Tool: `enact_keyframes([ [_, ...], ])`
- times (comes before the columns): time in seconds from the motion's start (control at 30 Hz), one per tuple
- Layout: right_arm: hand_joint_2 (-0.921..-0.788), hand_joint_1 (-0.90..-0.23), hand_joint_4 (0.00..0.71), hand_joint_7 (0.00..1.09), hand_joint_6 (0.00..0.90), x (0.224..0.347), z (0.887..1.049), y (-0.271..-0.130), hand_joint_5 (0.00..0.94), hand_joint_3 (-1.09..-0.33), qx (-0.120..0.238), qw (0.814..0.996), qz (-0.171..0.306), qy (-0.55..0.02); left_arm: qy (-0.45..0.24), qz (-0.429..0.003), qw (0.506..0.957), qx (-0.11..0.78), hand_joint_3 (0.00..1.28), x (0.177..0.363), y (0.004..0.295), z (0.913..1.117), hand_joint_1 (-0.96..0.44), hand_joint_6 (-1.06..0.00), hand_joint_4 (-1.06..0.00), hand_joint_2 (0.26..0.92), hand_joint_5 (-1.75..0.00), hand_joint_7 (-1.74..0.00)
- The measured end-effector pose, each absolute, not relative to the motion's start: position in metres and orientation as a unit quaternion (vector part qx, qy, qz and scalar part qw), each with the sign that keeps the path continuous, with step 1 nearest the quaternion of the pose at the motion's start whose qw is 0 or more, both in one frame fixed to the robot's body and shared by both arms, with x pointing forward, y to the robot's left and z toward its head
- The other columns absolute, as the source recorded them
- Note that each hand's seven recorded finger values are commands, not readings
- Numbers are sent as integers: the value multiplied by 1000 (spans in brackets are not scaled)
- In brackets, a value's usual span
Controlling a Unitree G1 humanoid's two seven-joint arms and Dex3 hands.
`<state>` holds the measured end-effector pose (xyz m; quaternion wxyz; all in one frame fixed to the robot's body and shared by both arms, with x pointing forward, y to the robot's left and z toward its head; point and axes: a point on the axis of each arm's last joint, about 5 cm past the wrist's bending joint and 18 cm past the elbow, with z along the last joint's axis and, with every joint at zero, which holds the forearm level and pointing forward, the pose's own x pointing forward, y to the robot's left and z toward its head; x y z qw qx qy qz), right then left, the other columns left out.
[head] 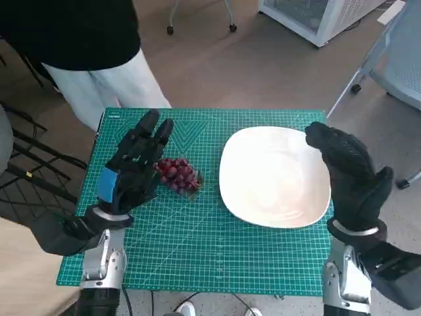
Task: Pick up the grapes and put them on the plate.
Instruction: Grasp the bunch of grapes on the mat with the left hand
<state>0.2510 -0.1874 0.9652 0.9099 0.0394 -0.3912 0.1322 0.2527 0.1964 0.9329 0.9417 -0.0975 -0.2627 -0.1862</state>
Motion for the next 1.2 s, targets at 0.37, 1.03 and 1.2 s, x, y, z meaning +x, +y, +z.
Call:
enact_keyframes([
  [0.37, -921, -659, 326, 392, 29, 251, 965, -187, 1, -709, 40, 910, 133, -390, -250, -181, 951, 5, 122, 255, 205, 944, -548, -244, -140, 910, 0, -1],
  [1.03, -921, -657, 326, 393, 27, 253, 968, -188, 1, -711, 40, 909, 133, -393, -75, -155, 847, 503, 1, 263, 207, 1006, -419, -83, 1, 686, 1, -15],
  [1.2, -921, -659, 326, 394, 27, 253, 968, -188, 1, -711, 40, 909, 133, -393, -26, -152, 835, 529, 1, 269, 195, 1004, -403, -91, 1, 684, 1, -15],
])
